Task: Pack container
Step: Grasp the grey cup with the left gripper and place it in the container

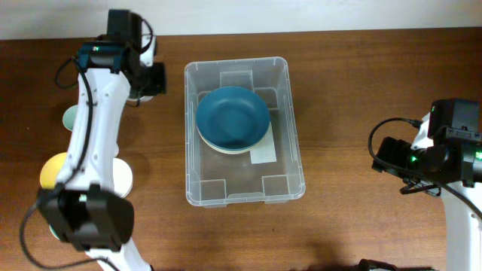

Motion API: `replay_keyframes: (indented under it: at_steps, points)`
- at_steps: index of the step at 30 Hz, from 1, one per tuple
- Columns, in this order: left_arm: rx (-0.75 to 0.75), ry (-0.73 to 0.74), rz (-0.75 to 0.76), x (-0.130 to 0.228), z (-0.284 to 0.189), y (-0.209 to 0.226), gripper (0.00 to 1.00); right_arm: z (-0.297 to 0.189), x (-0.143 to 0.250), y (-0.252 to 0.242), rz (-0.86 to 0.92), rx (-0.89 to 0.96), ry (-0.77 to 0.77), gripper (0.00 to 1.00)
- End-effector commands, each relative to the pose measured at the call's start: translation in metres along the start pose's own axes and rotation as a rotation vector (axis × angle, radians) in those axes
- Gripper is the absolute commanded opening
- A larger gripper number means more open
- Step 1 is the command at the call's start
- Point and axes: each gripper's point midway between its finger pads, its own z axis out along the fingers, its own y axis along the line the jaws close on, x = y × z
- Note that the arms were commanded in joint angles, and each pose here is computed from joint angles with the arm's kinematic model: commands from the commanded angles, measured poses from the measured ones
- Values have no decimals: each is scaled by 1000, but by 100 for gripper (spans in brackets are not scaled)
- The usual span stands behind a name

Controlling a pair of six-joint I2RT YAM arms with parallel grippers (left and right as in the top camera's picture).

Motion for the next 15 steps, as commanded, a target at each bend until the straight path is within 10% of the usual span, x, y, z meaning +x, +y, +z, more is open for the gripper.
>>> replay_keyframes:
  at_steps: [1,9,15]
  points:
    - [75,-78,227,4,-52,-67,1,1,-1,-3,-6,19,-9,89]
    - [269,23,573,68,-64,-189,1,1,-1,-3,-6,19,-8,90]
    - [285,87,360,90,-65,-216,0,1,-1,-3,-6,19,-8,90]
